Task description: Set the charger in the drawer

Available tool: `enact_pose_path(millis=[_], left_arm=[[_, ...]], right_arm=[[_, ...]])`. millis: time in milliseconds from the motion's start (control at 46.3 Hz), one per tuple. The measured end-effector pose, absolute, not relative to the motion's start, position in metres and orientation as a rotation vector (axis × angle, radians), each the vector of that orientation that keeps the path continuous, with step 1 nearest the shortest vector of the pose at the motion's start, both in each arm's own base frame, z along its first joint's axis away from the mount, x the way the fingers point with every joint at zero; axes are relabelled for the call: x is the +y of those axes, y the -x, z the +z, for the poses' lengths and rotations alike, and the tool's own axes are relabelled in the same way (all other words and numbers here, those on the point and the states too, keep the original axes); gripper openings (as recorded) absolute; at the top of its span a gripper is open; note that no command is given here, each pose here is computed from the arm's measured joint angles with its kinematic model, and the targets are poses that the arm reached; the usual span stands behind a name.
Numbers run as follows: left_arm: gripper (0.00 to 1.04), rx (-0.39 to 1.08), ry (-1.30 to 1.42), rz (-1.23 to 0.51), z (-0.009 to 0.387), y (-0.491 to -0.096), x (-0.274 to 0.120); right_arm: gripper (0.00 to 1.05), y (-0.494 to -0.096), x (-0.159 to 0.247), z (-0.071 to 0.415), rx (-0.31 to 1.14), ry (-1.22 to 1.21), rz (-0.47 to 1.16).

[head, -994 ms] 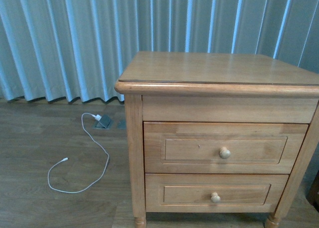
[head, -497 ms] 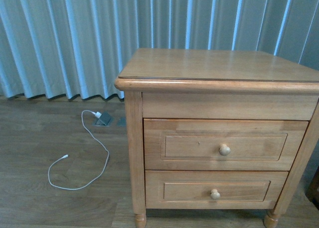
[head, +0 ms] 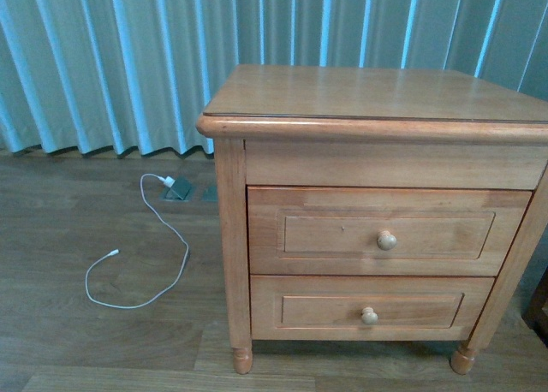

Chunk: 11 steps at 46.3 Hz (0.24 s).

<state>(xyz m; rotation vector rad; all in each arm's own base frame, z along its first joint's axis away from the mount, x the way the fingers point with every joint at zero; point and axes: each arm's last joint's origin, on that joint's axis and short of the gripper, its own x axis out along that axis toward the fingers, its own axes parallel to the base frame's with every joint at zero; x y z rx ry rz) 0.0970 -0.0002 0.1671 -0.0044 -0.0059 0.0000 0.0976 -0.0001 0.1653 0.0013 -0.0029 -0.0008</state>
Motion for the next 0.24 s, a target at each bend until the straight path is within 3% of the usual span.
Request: enact_pose_path(millis=[86, 238], left_arm=[[0.99, -0.006, 0.004, 0.000, 0.1671, -0.0970, -0.0002], [0.99, -0.006, 0.004, 0.000, 0.1671, -0.0970, -0.0002]], right_arm=[[0.27, -0.0976, -0.0001, 0.1653, -0.003, -0.001, -0.001], [0.61, -0.0976, -0.0001, 0.1653, -0.003, -0.001, -0.001]])
